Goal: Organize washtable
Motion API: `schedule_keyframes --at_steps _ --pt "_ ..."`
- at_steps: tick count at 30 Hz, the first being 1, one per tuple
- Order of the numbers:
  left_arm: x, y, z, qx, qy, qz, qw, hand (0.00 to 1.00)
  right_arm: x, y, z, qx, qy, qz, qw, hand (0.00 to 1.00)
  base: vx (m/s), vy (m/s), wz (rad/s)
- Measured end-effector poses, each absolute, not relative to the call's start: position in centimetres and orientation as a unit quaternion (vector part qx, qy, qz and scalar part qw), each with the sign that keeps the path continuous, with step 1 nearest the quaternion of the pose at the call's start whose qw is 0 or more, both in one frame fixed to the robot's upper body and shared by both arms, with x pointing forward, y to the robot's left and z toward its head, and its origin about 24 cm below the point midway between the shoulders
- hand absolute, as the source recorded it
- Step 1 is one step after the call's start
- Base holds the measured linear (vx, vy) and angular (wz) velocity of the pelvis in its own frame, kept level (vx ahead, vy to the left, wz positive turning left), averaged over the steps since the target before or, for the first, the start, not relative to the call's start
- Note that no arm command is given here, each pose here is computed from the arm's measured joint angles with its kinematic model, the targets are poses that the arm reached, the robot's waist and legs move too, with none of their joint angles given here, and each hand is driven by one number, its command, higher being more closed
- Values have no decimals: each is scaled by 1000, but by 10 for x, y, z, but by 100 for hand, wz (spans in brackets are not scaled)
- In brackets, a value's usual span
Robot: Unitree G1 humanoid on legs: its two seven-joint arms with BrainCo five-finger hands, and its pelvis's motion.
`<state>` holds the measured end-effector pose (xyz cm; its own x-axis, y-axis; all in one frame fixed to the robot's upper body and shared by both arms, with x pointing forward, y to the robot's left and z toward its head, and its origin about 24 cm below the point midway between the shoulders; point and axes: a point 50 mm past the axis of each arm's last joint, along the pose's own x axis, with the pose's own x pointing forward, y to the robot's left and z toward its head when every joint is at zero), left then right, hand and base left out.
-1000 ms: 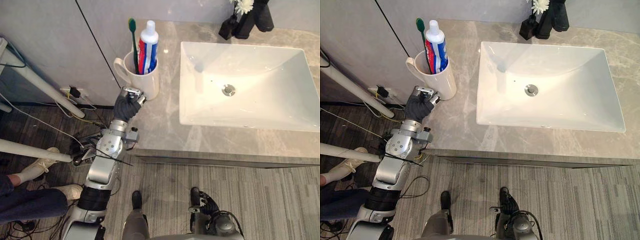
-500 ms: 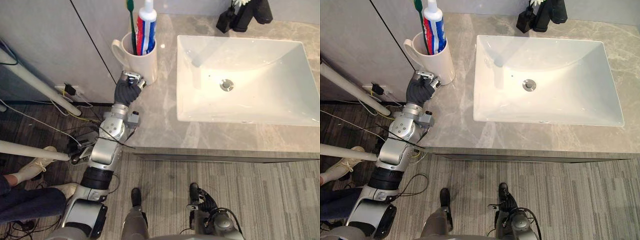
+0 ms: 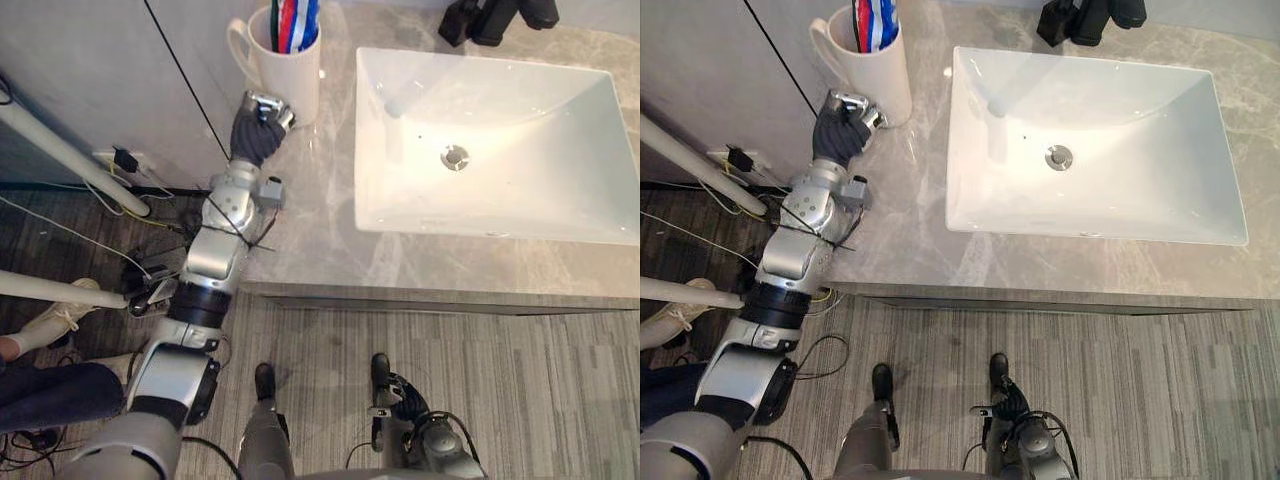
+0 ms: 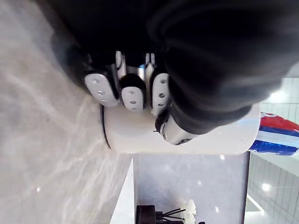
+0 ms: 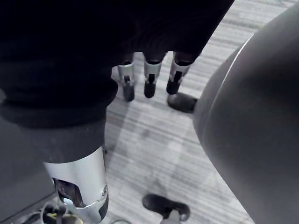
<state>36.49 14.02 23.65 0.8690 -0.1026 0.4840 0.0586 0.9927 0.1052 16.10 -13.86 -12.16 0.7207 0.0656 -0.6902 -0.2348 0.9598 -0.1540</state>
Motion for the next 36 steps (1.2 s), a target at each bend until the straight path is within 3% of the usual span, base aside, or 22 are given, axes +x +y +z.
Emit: schedule_keyframes --at_steps 21,36 --pt "394 139 315 16 -291 -9 956 100 165 -137 -119 -114 352 81 926 0 -1 -5 -1" --pt "396 149 290 8 -269 1 963 100 163 -139 -120 -116 355 80 924 0 0 0 0"
